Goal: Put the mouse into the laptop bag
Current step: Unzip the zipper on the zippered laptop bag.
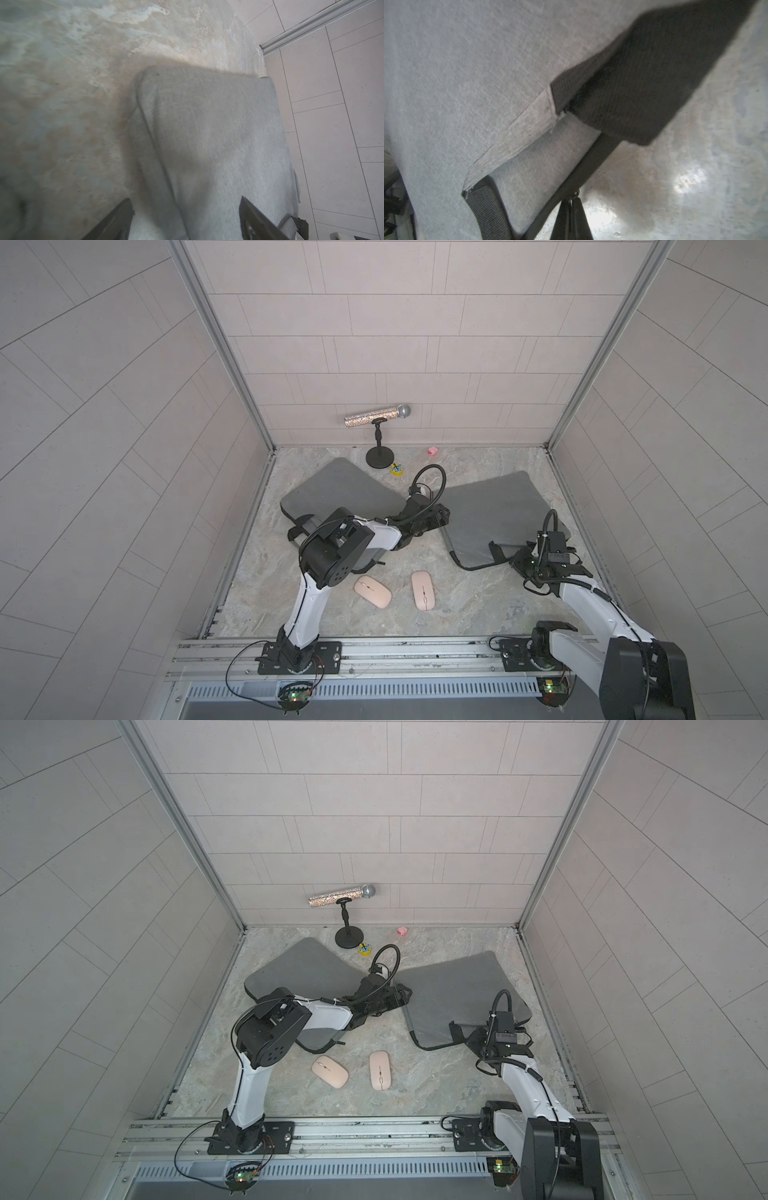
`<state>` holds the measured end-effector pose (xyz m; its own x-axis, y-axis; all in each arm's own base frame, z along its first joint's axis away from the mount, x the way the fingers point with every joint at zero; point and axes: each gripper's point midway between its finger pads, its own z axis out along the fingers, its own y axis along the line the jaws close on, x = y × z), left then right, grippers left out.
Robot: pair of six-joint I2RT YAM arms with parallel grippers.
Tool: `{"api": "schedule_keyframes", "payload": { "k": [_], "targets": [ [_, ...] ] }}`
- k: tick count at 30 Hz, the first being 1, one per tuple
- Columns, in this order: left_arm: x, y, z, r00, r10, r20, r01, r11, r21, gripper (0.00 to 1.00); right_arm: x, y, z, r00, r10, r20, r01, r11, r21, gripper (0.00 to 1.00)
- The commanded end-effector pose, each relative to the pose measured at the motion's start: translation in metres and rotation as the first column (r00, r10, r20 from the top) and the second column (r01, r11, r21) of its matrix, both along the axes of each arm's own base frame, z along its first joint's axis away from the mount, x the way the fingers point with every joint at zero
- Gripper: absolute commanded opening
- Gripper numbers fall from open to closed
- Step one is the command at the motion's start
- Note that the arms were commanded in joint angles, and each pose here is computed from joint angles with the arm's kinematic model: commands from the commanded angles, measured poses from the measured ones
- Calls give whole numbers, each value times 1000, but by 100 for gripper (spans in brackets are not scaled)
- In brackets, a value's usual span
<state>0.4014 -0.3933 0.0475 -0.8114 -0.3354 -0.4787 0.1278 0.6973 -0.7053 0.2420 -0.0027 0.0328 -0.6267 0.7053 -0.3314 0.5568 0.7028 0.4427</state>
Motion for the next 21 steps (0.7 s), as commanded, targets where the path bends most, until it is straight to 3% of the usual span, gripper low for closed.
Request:
{"api": "schedule_keyframes", "payload": {
  "k": [1,2,5,7,13,21],
  "targets": [
    [-9,-13,-24,998,-32,-46,34,998,46,72,2,16,3,998,51,41,-53,997,59,0],
    [-8,-16,-26,998,-31,-47,33,998,44,61,2,20,5,997,63,51,-66,995,69,0],
    [-6,-24,-31,998,-32,-58,34,999,33,14,5,39,10,991,102,91,-109,992,70,0],
    [-6,-26,-30,998,-29,-53,31,999,33,3,6,56,17,982,147,117,-154,987,48,0],
    [-6,-25,-24,999,-16,-35,17,999,45,0,7,108,39,944,272,185,-279,960,11,0],
    [-14,-2,-11,999,34,8,-35,999,32,0,13,102,22,957,258,133,-254,966,-44,0]
  ]
}}
